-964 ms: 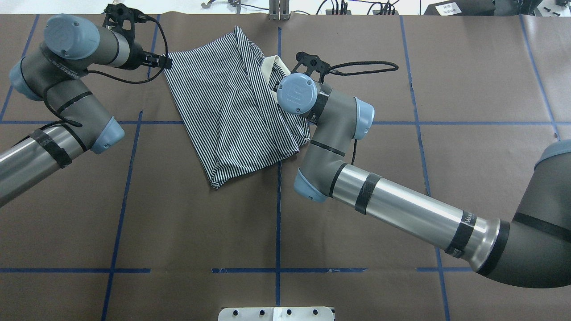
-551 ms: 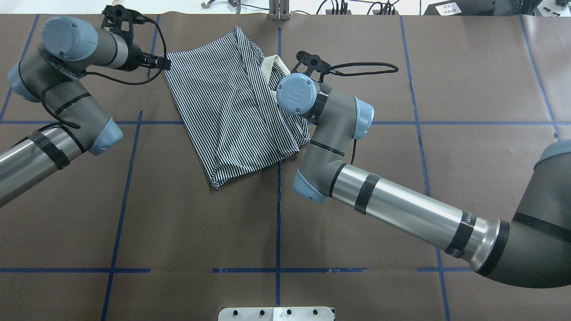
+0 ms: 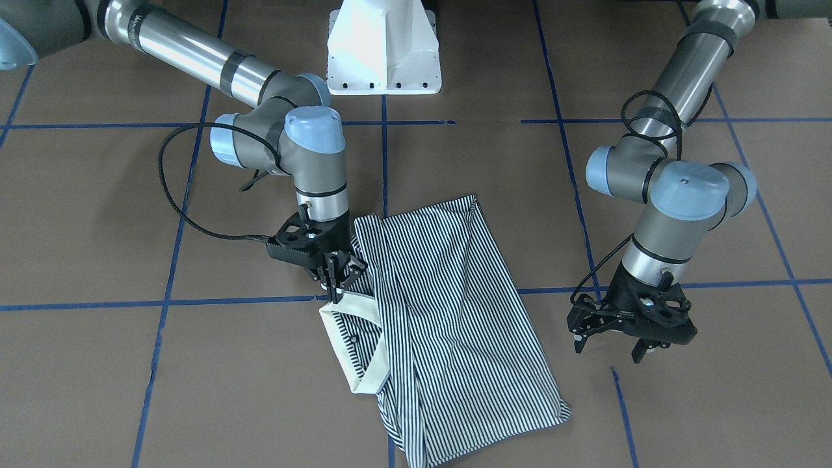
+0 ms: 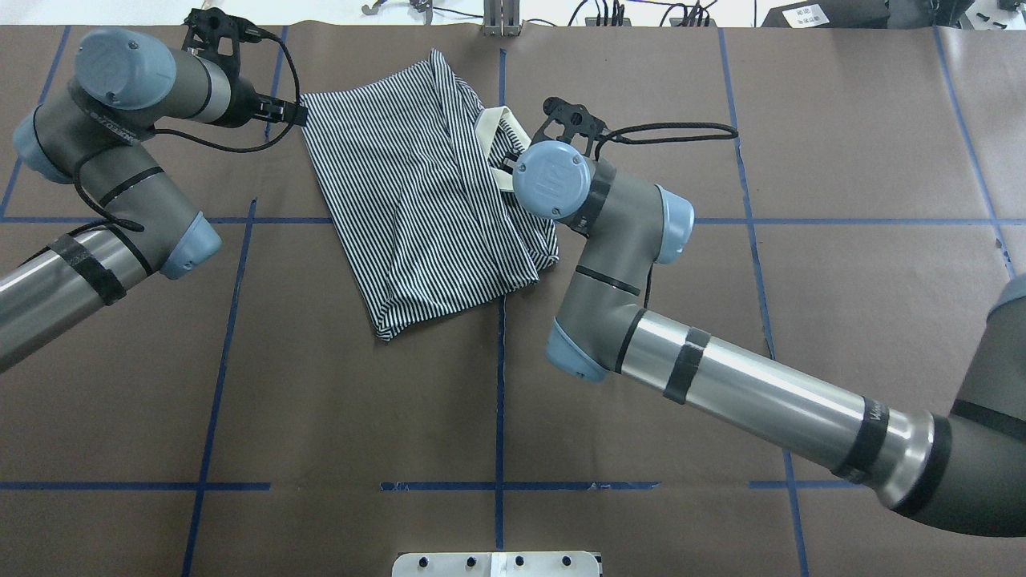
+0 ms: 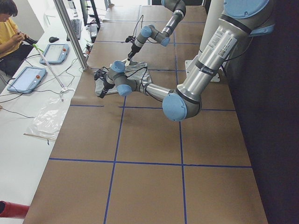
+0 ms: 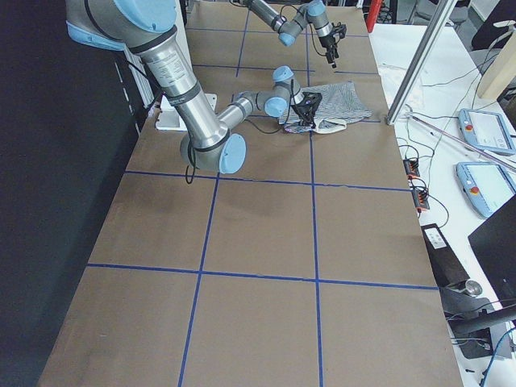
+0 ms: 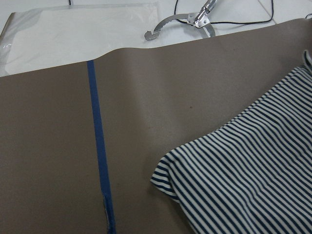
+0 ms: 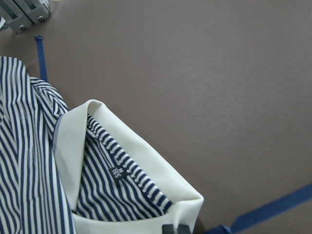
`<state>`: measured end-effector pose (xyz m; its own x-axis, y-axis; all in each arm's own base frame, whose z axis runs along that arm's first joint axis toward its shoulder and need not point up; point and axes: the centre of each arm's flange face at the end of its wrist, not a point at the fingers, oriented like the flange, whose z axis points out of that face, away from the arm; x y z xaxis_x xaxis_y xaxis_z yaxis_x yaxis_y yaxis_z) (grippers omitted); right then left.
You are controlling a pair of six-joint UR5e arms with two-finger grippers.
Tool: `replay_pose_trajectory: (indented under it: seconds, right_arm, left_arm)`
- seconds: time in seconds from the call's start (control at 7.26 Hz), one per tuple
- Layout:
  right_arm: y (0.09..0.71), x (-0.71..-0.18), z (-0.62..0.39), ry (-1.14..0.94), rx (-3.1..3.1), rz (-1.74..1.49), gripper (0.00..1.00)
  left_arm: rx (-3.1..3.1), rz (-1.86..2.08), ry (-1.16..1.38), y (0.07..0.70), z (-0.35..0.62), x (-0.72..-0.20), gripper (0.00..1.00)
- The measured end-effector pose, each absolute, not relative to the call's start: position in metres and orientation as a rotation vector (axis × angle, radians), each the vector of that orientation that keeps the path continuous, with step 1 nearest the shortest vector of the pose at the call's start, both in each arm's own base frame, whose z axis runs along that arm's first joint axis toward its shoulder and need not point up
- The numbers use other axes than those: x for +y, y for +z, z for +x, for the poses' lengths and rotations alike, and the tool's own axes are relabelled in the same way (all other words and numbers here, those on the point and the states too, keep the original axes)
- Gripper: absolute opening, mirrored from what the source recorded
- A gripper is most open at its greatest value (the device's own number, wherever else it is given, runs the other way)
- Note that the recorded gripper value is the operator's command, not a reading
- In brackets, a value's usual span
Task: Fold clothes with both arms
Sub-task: 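Pull the collar toward the robot with the right gripper, straightening the shirt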
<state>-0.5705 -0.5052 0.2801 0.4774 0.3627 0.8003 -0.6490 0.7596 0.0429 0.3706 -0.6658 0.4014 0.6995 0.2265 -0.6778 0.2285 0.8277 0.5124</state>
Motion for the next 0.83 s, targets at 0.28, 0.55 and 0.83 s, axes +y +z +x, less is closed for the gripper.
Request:
replay_pose_trajectory:
  seconds: [0.28,0.55,0.83]
  right_arm:
    - [0.308,-0.461,-0.549,0.616,-0.864,0.392,0.0]
    - [0.33,-0.442,-0.537,0.602,-0.843,0.401,0.15]
    - [0.339,-0.427,-0.533,0.591,-0.834,0.421,1.0]
  left_arm:
    - [0.813,0.614,0.0,0.399,0.371,-0.665,1.0]
    - [0.815,0.613,0.003,0.399,0.374,-0.664,1.0]
    - [0.817,0.612,0.007,0.398,0.377,-0.662,1.0]
